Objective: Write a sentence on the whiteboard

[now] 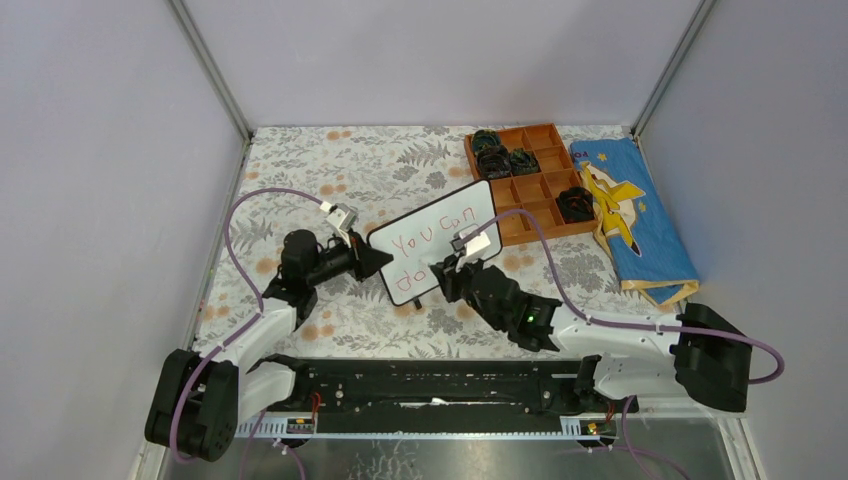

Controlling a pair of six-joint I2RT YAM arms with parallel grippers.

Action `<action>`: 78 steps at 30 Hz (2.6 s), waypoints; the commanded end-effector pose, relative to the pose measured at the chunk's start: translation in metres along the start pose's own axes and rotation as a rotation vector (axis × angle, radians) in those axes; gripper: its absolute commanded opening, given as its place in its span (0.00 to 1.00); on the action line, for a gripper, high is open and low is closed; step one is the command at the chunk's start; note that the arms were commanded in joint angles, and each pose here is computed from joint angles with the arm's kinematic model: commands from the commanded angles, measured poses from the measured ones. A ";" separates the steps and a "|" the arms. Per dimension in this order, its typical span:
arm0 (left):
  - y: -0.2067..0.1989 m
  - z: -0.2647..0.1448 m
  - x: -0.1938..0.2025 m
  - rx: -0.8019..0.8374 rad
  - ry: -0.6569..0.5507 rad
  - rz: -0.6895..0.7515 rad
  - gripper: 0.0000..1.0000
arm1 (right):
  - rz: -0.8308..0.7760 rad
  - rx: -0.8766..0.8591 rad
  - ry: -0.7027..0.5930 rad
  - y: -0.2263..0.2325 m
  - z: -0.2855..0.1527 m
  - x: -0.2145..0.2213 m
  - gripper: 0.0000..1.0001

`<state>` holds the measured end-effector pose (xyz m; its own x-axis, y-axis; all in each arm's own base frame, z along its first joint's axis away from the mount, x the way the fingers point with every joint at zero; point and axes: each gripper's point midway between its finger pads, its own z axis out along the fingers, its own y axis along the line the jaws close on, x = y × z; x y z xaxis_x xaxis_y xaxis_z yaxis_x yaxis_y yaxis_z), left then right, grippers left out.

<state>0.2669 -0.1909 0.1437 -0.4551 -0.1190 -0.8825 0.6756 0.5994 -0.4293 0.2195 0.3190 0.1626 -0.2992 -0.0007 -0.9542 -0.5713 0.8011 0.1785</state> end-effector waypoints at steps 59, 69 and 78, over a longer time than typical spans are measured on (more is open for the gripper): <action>0.027 -0.001 0.021 -0.120 0.071 0.033 0.13 | 0.029 0.126 -0.039 -0.045 0.015 0.010 0.00; 0.028 -0.001 0.021 -0.122 0.070 0.034 0.13 | 0.044 0.114 -0.008 -0.048 0.008 0.027 0.00; 0.028 -0.001 0.021 -0.122 0.071 0.033 0.13 | 0.051 0.115 0.003 -0.050 0.004 0.033 0.00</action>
<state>0.2694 -0.1914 0.1431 -0.4599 -0.1181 -0.8801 0.6699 0.6044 -0.4311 0.2379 0.2829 0.1099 -0.3438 -0.0135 -0.9390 -0.4835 0.8597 0.1647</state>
